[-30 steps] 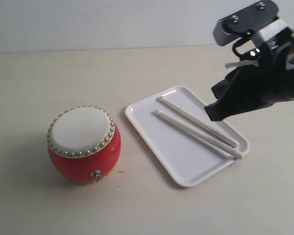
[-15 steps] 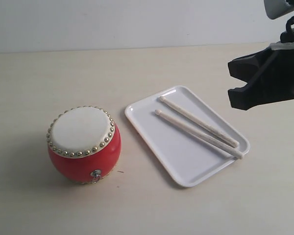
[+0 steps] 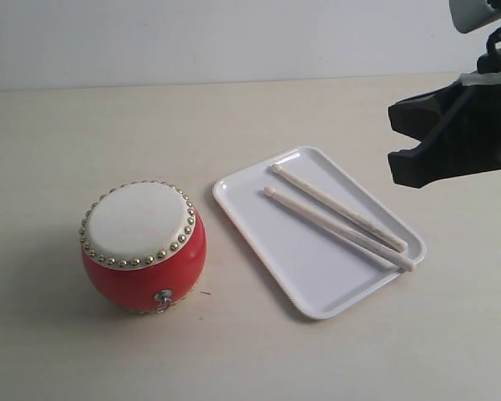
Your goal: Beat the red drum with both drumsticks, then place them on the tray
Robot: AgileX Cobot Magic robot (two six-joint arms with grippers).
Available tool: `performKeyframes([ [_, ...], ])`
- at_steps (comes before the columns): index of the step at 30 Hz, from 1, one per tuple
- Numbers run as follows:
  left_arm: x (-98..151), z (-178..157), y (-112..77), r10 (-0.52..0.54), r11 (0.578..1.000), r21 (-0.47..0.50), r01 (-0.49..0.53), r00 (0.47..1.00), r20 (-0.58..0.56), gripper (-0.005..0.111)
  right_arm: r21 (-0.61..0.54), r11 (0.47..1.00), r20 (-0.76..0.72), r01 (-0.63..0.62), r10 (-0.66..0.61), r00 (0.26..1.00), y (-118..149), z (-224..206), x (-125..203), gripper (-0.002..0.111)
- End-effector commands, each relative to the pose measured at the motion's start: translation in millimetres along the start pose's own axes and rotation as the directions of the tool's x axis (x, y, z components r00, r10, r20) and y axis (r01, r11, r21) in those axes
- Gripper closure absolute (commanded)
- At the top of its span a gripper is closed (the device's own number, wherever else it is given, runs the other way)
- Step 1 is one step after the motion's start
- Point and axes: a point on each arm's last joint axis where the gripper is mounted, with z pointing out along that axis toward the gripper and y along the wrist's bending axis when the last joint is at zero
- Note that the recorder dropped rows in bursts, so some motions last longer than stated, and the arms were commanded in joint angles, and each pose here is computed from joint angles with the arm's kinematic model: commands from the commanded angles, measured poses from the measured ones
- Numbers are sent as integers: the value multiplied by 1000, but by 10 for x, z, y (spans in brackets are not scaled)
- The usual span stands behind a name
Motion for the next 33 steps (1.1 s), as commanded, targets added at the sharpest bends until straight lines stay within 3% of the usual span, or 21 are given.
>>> performKeyframes([
  [1, -23, -90, -23, 35, 999, 15, -36, 998, 43, 107, 1, 1000, 14, 6, -6, 1000, 4, -11, 0, 108],
  [6, -90, -389, -83, 52, 997, 47, -62, 981, 189, 107, 1, 1000, 14, 6, -6, 1000, 4, -11, 0, 108],
  [9, -51, -534, -60, 130, 991, -15, -131, 957, 258, 107, 1, 1000, 14, 6, -6, 1000, 4, -11, 0, 108],
  [11, 38, -564, -14, 139, 990, -68, -124, 951, 278, 107, 1, 1000, 14, 6, -6, 1000, 4, -11, 0, 108],
  [19, 653, -496, 183, 5, 979, -197, 58, 952, 305, 107, 1, 1000, 14, 6, -6, 1000, 4, -11, 0, 108],
  [21, 660, -505, 191, -28, 972, -212, 101, 945, 326, 107, 1, 1000, 14, 6, -6, 1000, 4, -11, 0, 108],
  [28, 651, -518, 241, 4, 950, -295, 101, 942, 336, 107, 0, 1000, 16, 3, -3, 1000, 5, -16, -2, 108],
  [33, 620, -538, 262, -64, 940, -285, 189, 916, 397, 107, 0, 1000, 16, 2, -2, 1000, 5, -16, -2, 108],
])
